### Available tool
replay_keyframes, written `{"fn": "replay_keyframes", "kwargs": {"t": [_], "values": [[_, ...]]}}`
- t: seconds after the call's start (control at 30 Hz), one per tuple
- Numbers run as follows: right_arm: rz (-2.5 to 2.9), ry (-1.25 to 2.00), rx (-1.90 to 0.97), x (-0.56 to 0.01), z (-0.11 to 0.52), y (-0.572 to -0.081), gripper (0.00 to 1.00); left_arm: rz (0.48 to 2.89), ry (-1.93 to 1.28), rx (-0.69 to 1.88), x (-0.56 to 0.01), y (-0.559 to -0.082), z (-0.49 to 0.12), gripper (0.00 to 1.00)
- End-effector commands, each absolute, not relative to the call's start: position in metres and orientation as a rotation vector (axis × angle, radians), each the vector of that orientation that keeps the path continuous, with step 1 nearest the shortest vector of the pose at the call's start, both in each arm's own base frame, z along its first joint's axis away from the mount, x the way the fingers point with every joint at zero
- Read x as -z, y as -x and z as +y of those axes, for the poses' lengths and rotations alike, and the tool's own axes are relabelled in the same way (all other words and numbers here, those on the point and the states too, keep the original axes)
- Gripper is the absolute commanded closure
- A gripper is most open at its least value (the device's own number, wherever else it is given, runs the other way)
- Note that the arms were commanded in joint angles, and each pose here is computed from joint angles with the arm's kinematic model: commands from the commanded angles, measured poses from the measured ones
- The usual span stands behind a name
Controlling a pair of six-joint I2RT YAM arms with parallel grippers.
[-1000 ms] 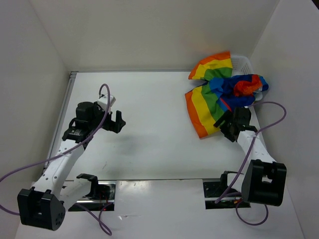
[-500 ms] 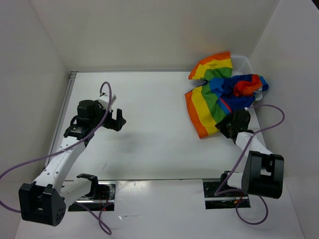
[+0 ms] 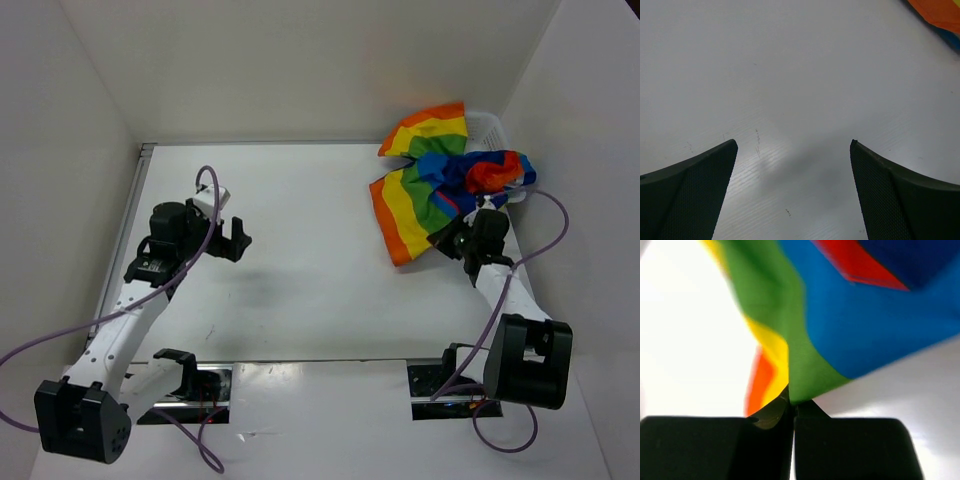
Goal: Fold and stack the shorts
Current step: Grab the shorts from the pile, then flatten the shorts out
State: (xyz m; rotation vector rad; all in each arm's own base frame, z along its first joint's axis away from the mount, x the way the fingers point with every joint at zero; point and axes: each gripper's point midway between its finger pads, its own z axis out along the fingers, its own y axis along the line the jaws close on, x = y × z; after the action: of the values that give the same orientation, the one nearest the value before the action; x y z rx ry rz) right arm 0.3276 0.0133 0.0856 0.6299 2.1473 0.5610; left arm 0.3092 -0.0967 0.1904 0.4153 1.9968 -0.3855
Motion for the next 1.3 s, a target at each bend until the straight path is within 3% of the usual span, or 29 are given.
{"fn": "replay_keyframes", "kwargs": {"t": [0.0, 0.4, 0.6, 0.8, 0.93, 1.07, 1.1, 1.2, 1.27], "values": [[1.970, -0.383, -0.627, -0.173, 0.021, -0.358, 1.00, 1.889, -0.422, 0.371, -0.212, -0.313, -0.097, 0.00], [1.561, 0.067, -0.500, -0.389, 0.049, -0.398, 1.00, 1.805, -0.424, 0.358, -0.231, -0.309, -0.096, 0.00], [1.309, 0.282, -0.499, -0.525, 0.080, -0.399, 1.00, 1.761, -0.410, 0.331, -0.247, -0.313, -0.093, 0.00], [1.254, 0.416, -0.645, -0.564, 0.133, -0.405, 1.00, 1.738, -0.370, 0.284, -0.266, -0.316, -0.081, 0.00], [1.311, 0.539, -0.648, -0.542, 0.181, -0.406, 0.99, 1.726, -0.338, 0.252, -0.276, -0.319, -0.071, 0.00], [1.457, 0.711, -0.780, -0.477, 0.267, -0.388, 0.63, 1.692, -0.295, 0.207, -0.296, -0.323, -0.054, 0.00], [1.526, 0.748, -0.774, -0.446, 0.282, -0.391, 0.41, 1.690, -0.295, 0.209, -0.300, -0.322, -0.053, 0.00], [1.631, 0.845, -0.872, -0.399, 0.307, -0.370, 0.17, 1.718, -0.274, 0.197, -0.297, -0.320, -0.045, 0.00], [1.671, 0.865, -0.880, -0.384, 0.306, -0.364, 0.10, 1.754, -0.261, 0.194, -0.289, -0.318, -0.042, 0.00]]}}
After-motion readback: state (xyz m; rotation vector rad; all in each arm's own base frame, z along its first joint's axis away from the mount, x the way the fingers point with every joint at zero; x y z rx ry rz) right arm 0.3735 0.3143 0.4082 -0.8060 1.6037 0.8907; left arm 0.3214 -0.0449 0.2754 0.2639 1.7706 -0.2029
